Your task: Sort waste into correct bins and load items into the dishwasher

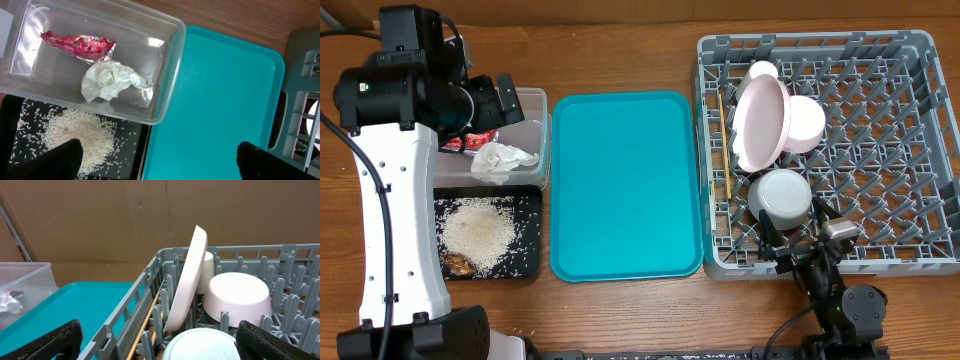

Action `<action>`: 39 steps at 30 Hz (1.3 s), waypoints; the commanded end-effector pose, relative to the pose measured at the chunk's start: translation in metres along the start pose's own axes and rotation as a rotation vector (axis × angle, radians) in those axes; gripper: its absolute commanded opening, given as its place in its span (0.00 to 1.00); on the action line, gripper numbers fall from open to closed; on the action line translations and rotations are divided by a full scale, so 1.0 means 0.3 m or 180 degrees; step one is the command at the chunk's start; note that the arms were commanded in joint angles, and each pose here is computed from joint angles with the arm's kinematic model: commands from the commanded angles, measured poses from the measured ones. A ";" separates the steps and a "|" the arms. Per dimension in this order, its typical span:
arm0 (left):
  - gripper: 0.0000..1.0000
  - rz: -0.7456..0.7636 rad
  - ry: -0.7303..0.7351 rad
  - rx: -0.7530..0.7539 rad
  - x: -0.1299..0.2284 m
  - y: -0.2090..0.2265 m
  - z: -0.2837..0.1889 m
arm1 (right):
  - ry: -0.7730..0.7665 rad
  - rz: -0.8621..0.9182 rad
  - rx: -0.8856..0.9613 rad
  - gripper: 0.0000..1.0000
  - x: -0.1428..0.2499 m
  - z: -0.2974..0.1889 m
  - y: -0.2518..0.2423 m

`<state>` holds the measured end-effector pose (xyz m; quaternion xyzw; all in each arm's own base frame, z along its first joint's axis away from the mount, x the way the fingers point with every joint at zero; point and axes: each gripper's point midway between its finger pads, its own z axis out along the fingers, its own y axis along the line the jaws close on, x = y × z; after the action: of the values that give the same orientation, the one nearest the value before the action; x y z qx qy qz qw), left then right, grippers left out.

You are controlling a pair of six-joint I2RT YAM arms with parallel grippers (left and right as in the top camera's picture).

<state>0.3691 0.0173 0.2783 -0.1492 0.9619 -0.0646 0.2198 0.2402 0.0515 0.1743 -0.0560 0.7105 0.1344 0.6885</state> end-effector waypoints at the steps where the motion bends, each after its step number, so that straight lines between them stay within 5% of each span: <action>1: 1.00 -0.0025 -0.0111 0.0010 0.001 -0.003 -0.044 | -0.0026 0.0011 0.0020 1.00 0.002 0.000 -0.005; 11: 1.00 0.0070 -0.0974 0.0212 0.073 -0.020 -0.403 | -0.0026 0.0011 0.0020 1.00 0.002 0.000 -0.005; 19: 1.00 0.0120 -0.1594 0.0328 0.261 0.010 -0.631 | -0.0026 0.0011 0.0021 1.00 0.002 0.000 -0.005; 29: 1.00 -0.0067 -0.1396 0.0321 0.565 0.105 -0.420 | -0.0026 0.0011 0.0021 1.00 0.002 0.000 -0.005; 39: 1.00 -0.0459 -0.1809 0.0575 0.608 0.143 -0.145 | -0.0026 0.0011 0.0020 1.00 0.002 0.000 -0.005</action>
<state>0.1781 0.0008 0.2482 -0.1816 0.8569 -0.1072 0.4703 0.2402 0.0514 0.1748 -0.0556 0.7098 0.1345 0.6891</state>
